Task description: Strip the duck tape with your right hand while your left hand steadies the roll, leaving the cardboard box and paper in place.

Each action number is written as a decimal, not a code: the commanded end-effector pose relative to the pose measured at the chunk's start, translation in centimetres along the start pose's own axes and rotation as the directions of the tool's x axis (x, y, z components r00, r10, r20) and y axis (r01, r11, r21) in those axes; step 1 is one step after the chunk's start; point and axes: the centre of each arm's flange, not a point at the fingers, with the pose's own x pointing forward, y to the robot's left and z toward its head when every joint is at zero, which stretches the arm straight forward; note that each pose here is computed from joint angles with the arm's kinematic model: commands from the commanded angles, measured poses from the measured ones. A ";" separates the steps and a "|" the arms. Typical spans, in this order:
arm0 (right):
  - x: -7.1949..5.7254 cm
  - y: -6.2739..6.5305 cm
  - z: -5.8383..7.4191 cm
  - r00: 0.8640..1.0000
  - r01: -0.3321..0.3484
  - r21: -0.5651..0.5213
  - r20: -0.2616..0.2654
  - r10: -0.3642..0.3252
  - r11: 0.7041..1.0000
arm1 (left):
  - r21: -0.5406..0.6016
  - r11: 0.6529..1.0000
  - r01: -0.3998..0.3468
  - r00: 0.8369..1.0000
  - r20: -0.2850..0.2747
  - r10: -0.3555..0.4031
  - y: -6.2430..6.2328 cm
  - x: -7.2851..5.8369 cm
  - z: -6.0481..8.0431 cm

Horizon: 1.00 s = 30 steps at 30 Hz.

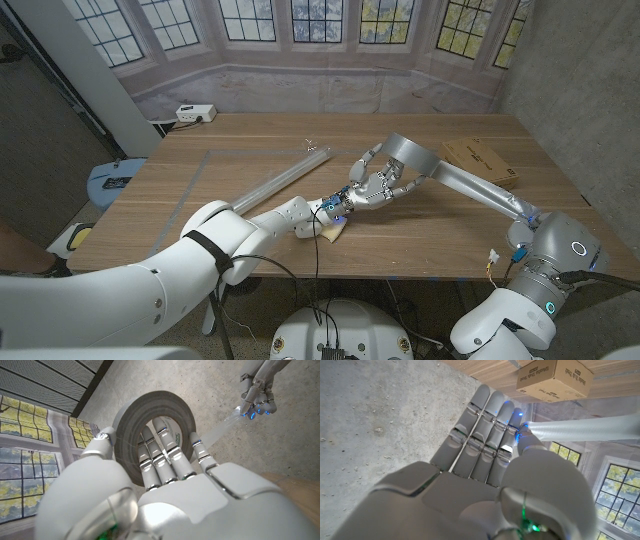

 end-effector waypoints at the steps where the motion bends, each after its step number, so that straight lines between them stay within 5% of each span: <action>1: 0.2 -0.5 -0.3 1.000 0.017 -0.017 -0.018 -0.017 1.000 | 0.002 1.000 -0.006 1.000 0.007 0.006 0.0 -0.2 0.2; 30: 0.5 -1.0 -0.9 0.997 0.055 -0.036 -0.052 -0.056 0.998 | 0.014 0.999 -0.030 1.000 0.008 0.030 0.2 -0.4 0.6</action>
